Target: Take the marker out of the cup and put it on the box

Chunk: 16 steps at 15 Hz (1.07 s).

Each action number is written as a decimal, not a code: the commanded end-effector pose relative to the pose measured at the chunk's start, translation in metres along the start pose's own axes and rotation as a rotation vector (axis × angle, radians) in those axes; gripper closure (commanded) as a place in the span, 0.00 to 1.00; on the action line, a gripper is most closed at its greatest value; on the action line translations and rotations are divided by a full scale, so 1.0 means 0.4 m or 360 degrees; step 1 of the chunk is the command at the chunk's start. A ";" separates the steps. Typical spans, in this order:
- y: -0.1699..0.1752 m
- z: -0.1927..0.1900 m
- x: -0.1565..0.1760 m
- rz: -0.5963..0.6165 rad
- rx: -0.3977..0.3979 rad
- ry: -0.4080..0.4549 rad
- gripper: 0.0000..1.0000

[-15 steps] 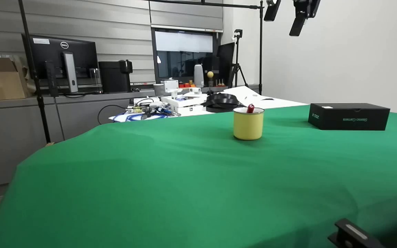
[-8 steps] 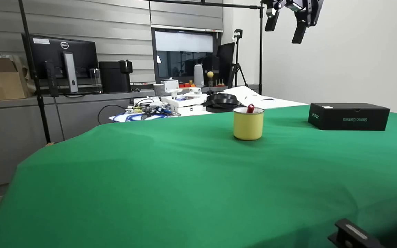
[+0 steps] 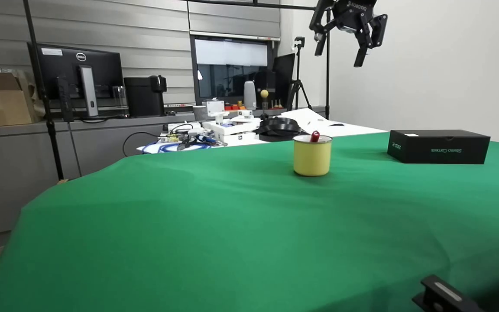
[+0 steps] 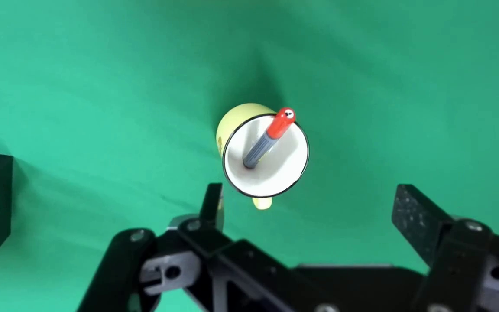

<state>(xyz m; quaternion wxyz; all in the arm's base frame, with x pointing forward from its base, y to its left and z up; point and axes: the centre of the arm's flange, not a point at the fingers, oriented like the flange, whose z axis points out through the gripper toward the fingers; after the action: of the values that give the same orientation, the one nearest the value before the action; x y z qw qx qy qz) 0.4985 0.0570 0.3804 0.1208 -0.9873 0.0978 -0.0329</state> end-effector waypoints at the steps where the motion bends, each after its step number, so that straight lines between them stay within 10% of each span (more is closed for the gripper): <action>1: -0.004 0.006 0.108 0.0301 0.0030 -0.0063 0.00; 9: -0.018 0.128 0.177 0.0653 0.0375 -0.0368 0.00; 16: -0.012 0.205 0.151 0.0667 0.0404 -0.0448 0.00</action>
<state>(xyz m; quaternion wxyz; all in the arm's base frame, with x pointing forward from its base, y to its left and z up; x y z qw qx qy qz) 0.5659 0.0685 0.3042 0.2603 -0.9174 0.2766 0.1185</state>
